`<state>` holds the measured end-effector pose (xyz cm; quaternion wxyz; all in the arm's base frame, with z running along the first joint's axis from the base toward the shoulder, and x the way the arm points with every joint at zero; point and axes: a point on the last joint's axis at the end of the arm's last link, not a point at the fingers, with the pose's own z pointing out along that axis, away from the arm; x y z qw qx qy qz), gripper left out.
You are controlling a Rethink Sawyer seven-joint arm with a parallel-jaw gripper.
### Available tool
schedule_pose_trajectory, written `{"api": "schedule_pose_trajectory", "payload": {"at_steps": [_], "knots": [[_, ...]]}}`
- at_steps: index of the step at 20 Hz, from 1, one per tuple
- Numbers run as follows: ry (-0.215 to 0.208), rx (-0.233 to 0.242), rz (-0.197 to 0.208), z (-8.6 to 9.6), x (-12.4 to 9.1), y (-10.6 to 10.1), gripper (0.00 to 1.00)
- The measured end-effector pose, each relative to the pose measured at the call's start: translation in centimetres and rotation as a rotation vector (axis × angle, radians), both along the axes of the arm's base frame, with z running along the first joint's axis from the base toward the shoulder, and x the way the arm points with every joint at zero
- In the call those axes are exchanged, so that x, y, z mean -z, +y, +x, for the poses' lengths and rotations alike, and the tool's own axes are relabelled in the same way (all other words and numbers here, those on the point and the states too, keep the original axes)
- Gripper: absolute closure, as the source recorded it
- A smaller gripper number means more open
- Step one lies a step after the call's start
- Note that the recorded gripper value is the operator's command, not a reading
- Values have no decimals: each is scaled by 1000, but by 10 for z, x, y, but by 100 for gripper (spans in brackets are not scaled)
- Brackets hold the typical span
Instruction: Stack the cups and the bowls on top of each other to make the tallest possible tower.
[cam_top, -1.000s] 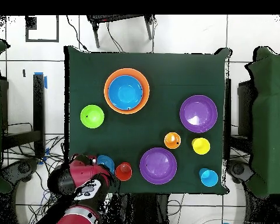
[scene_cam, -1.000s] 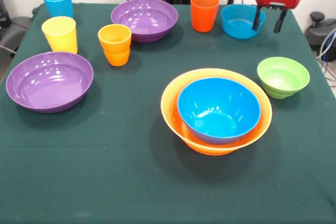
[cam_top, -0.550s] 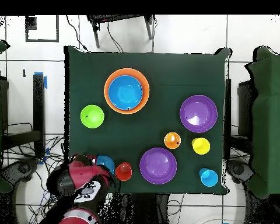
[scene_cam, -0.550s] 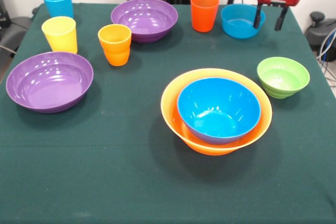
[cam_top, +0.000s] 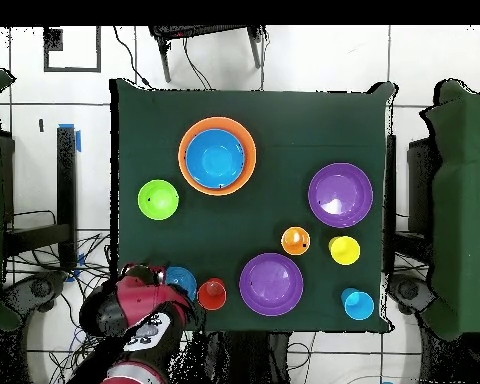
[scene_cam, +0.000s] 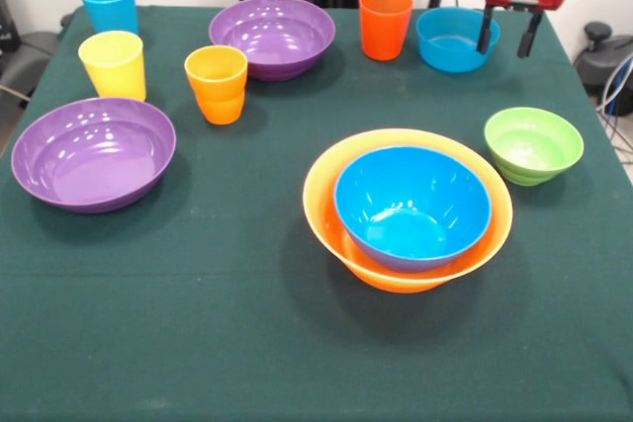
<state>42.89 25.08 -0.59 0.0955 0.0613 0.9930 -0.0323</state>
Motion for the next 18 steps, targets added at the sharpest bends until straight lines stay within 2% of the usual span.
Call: {"api": "schedule_pose_trajectory", "payload": {"at_steps": [4,5,10,14,15,18], "knots": [[-22,-11,1,0,-1,3,0],[-39,-16,2,1,0,5,0],[-58,-30,3,-2,4,8,0],[-46,-31,0,-9,7,7,0],[-29,-31,1,-16,8,4,0],[-13,-31,4,-22,8,0,0]]}}
